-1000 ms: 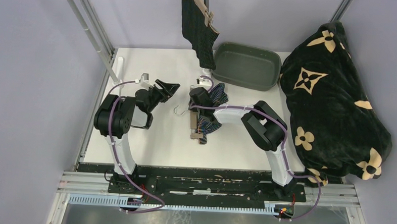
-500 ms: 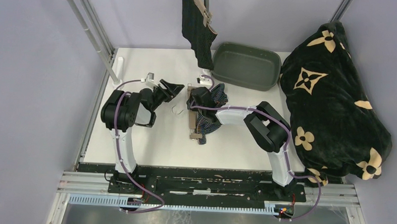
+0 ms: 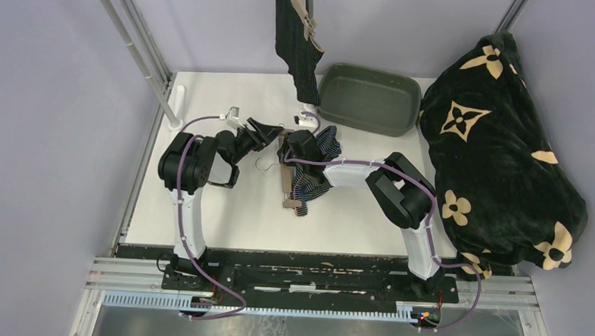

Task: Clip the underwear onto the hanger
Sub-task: Open the clamp at the hanger.

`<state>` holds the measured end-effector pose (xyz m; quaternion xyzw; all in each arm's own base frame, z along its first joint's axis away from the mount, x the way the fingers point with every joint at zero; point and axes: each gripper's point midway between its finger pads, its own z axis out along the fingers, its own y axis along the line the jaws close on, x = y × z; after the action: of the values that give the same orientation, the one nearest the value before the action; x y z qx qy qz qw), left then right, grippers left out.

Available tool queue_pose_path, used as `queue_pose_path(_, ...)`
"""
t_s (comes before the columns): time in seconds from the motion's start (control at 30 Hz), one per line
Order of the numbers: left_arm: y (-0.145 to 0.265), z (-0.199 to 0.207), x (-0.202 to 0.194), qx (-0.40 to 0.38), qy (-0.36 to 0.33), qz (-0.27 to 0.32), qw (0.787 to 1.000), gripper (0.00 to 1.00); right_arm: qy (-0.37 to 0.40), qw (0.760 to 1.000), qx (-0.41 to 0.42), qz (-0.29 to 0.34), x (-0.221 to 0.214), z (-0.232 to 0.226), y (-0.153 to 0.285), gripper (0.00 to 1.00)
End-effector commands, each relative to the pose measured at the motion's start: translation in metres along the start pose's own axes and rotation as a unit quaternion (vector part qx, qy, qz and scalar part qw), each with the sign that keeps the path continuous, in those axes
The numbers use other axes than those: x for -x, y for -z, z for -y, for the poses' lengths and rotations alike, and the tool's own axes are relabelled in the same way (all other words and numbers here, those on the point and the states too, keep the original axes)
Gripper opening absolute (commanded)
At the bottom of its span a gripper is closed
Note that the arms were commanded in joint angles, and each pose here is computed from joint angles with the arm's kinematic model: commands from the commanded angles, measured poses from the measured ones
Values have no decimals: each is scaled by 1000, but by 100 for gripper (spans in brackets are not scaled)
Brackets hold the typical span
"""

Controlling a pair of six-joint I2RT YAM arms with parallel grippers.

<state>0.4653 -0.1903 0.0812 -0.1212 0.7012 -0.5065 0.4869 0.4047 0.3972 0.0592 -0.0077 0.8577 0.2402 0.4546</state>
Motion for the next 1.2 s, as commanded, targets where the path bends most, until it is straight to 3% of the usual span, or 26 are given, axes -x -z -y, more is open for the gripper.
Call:
queue_pose_path(0.0, -8, 22, 4, -44, 4, 2, 999, 75, -18, 998, 38, 41, 36, -24, 11, 31)
queue_pose_path(1.17, -12, 24, 2, -49, 12, 9, 999, 63, -15, 998, 45, 38, 34, -25, 11, 31)
